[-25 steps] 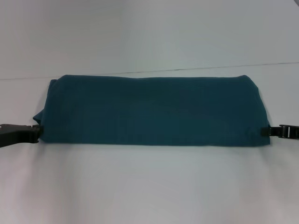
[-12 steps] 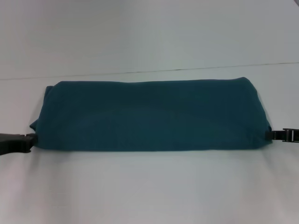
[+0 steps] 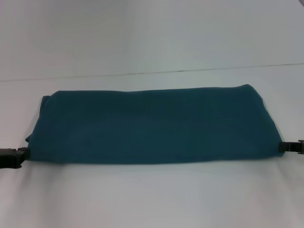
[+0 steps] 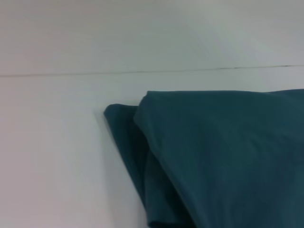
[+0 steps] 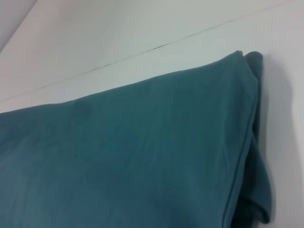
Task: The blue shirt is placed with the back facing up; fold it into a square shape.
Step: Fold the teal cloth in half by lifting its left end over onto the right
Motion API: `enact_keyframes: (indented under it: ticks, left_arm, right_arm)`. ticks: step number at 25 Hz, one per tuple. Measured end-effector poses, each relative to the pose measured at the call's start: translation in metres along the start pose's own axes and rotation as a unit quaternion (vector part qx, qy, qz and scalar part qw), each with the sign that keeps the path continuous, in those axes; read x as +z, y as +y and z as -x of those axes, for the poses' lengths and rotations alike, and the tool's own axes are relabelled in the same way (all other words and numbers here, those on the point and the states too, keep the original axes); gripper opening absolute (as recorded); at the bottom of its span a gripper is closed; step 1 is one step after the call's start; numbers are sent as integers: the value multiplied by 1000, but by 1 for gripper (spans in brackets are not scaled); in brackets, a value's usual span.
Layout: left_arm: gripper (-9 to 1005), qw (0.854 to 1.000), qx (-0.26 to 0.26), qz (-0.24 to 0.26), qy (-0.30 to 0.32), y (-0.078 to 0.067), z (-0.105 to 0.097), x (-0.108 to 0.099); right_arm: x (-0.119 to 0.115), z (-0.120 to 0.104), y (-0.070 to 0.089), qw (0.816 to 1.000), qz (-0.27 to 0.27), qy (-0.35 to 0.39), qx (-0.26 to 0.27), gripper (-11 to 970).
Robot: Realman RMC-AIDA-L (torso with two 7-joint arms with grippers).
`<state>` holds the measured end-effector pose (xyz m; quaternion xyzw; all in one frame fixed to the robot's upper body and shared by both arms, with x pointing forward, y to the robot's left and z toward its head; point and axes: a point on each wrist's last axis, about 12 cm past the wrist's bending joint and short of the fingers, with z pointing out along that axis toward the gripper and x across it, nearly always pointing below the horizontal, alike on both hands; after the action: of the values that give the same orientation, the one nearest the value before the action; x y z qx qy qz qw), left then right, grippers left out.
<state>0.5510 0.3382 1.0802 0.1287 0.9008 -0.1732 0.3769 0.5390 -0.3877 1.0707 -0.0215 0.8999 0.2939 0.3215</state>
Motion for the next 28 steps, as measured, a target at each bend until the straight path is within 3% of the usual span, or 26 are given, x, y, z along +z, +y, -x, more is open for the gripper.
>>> enact_keyframes:
  ticks: [15,25,28]
  left_arm:
    - [1,1000,-8,10,-7,5,-1,-5]
    - [8,999,10,-40,7,-6,7,-11]
    - [105,999,13,-43,3,-6,12,-19]
  right_arm:
    - [-6,-8,-5,1000,-4,-2,12,13]
    - [-9,4,3,1000,23,-8,-3,14]
    - [-19,11,1,999,23,-40,-1,96]
